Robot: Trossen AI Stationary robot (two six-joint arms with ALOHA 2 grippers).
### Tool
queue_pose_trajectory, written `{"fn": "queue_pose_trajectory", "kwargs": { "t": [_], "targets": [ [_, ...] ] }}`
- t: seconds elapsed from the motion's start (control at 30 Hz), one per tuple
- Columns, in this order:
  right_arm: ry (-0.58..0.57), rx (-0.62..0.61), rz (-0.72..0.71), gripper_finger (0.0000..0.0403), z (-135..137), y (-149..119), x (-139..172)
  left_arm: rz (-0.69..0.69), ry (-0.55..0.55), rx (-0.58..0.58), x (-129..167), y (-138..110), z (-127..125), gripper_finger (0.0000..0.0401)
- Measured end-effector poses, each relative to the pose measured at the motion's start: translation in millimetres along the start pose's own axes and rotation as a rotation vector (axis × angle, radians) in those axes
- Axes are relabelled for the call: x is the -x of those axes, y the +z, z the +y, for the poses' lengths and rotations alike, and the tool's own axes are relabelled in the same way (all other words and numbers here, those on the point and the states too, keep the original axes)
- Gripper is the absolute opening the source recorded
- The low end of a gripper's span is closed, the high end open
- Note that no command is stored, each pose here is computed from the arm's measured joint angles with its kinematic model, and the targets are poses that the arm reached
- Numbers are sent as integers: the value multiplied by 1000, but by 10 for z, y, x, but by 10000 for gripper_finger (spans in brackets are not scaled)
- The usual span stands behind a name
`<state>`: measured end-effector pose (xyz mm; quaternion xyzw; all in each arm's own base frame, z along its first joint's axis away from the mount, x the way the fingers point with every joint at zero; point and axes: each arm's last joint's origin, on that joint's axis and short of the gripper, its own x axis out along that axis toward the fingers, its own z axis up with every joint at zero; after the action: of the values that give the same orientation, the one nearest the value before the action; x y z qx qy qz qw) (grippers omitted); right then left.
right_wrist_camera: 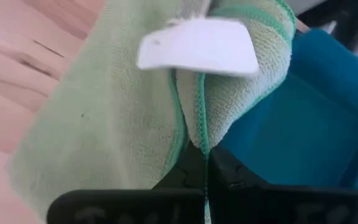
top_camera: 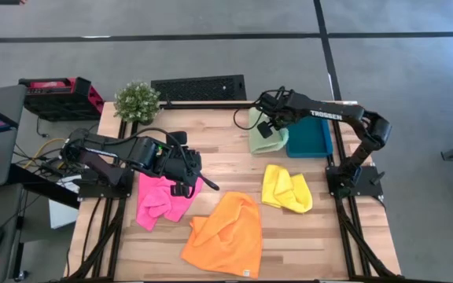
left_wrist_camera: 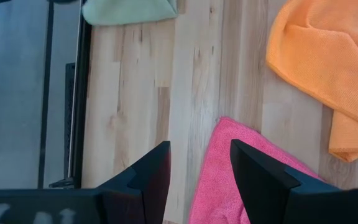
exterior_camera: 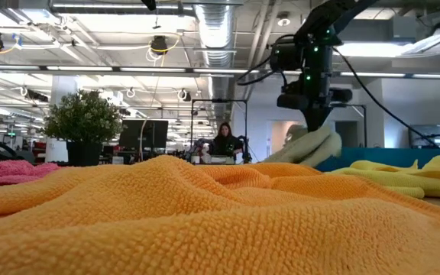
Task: Fold microfiber towels
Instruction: Put the green folded microfiber towel into the bin
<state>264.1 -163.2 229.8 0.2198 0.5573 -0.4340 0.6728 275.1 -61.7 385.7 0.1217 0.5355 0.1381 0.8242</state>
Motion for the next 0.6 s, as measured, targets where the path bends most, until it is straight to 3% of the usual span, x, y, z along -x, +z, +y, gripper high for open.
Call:
{"fn": "queue_pose_trajectory", "kwargs": {
  "t": [0.33, 0.6],
  "targets": [
    [-240, -36, 118, 9, -231, -170, 79, 0, 0, -11, 1, -1, 1, 160],
    [-313, -54, 180, 13, -377, -195, 69, -2, 7, -12, 1, 0, 3, 160]
  ]
}}
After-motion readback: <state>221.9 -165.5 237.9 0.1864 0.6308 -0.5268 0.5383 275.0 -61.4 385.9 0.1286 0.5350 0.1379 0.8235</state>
